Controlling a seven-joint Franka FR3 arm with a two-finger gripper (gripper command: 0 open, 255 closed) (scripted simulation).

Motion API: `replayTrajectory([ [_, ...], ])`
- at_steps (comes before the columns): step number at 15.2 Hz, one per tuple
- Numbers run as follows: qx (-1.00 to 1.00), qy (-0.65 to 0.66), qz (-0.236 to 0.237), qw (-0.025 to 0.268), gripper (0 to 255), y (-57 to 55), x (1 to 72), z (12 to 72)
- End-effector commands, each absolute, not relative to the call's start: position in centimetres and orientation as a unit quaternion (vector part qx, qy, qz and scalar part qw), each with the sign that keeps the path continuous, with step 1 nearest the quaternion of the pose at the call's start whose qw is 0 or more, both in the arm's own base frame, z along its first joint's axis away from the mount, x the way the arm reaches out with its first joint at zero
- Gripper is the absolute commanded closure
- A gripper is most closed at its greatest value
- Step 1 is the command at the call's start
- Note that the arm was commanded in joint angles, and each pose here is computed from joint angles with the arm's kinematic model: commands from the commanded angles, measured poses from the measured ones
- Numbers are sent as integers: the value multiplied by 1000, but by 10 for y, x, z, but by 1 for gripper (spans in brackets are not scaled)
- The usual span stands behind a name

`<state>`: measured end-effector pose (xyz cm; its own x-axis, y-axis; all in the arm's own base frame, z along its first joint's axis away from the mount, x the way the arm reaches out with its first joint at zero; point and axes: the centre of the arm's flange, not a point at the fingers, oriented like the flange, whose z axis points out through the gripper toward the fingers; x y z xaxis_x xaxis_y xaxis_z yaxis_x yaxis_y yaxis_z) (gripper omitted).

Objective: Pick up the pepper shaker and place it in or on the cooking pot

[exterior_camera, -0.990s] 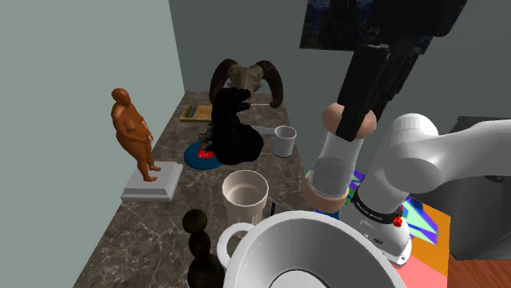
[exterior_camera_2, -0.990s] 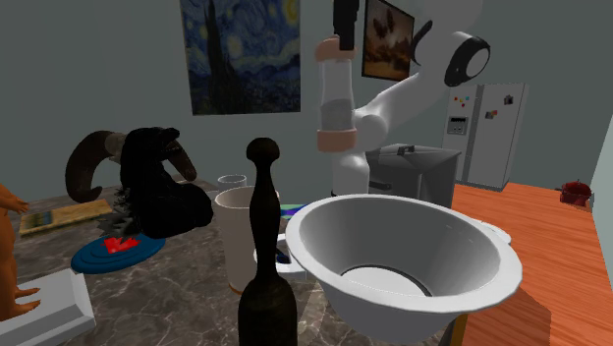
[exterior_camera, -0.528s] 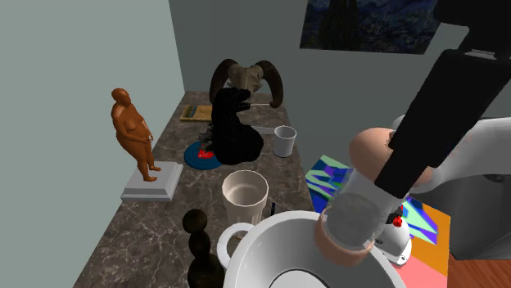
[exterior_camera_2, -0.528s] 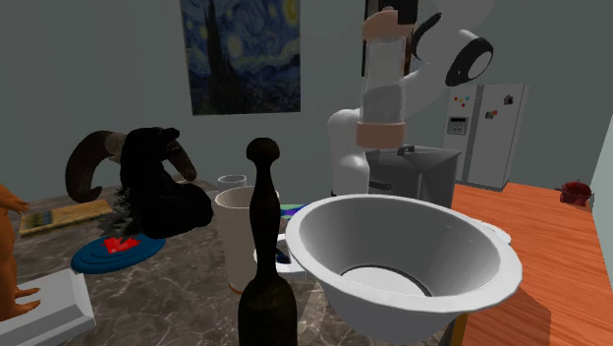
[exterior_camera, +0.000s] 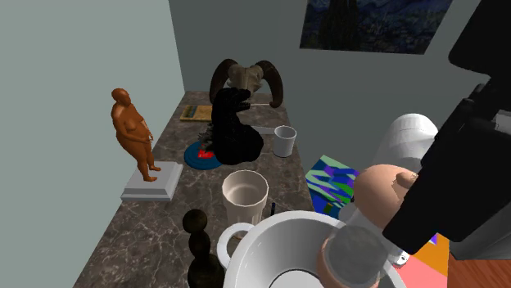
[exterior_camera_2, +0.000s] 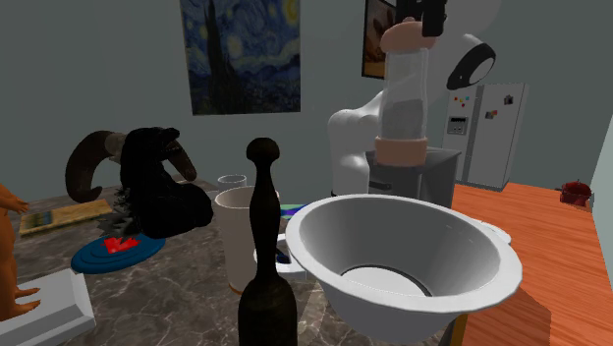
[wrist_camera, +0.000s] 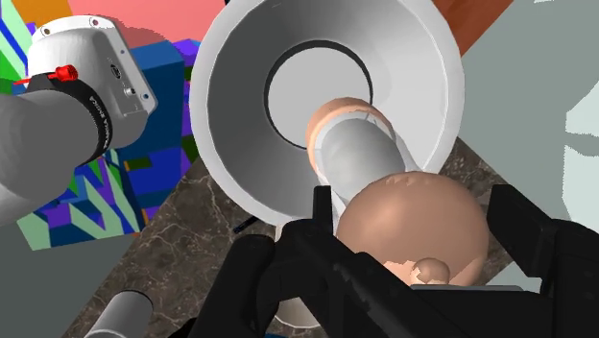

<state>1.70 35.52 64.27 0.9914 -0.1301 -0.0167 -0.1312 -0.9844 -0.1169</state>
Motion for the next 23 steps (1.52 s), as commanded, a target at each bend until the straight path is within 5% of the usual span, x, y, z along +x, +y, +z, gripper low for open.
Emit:
replayTrajectory([
  [1, -996, 66, 4, 59, 255, 355, 17, 632],
  [23, -996, 66, 4, 59, 255, 355, 17, 529],
])
